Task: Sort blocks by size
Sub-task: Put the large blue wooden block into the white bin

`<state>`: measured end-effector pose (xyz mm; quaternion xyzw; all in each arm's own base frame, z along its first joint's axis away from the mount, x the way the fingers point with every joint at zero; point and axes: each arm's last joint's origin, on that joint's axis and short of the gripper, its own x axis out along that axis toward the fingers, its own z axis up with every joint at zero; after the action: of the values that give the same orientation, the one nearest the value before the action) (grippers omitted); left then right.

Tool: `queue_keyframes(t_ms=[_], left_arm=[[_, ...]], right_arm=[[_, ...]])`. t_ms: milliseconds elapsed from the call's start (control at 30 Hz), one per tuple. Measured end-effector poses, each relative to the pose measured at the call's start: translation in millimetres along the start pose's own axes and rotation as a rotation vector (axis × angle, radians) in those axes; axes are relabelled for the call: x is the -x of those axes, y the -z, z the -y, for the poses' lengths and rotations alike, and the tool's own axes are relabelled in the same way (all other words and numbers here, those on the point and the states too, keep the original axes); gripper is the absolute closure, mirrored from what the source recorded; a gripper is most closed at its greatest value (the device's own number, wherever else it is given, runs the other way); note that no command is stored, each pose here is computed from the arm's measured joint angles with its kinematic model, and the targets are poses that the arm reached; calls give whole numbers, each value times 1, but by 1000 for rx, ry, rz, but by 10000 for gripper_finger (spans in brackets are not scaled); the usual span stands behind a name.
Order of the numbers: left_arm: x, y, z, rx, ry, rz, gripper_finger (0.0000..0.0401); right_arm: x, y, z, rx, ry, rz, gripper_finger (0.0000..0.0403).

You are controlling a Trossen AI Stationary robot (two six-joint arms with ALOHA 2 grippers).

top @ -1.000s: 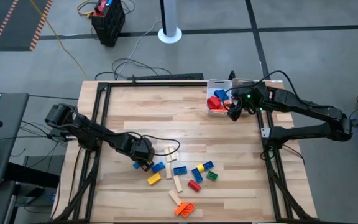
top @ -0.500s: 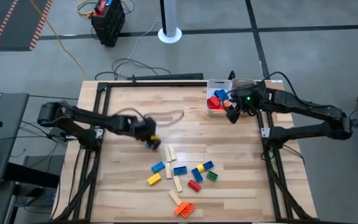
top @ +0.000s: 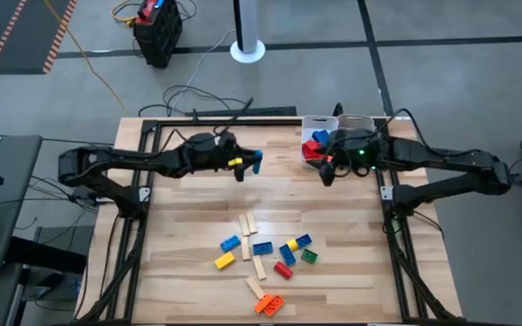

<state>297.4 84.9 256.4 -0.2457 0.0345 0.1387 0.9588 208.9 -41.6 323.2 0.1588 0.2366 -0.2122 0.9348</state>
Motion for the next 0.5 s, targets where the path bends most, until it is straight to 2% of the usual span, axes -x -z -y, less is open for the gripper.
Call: queue_keyframes(t_ms=[233,500], left_arm=[[-23,-16,4,-3,76,117,297],[-37,-41,16,-68,87,195,297]], right_arm=[[-37,0,-16,14,-60,8,153],[-67,0,-19,-4,-97,15,153]])
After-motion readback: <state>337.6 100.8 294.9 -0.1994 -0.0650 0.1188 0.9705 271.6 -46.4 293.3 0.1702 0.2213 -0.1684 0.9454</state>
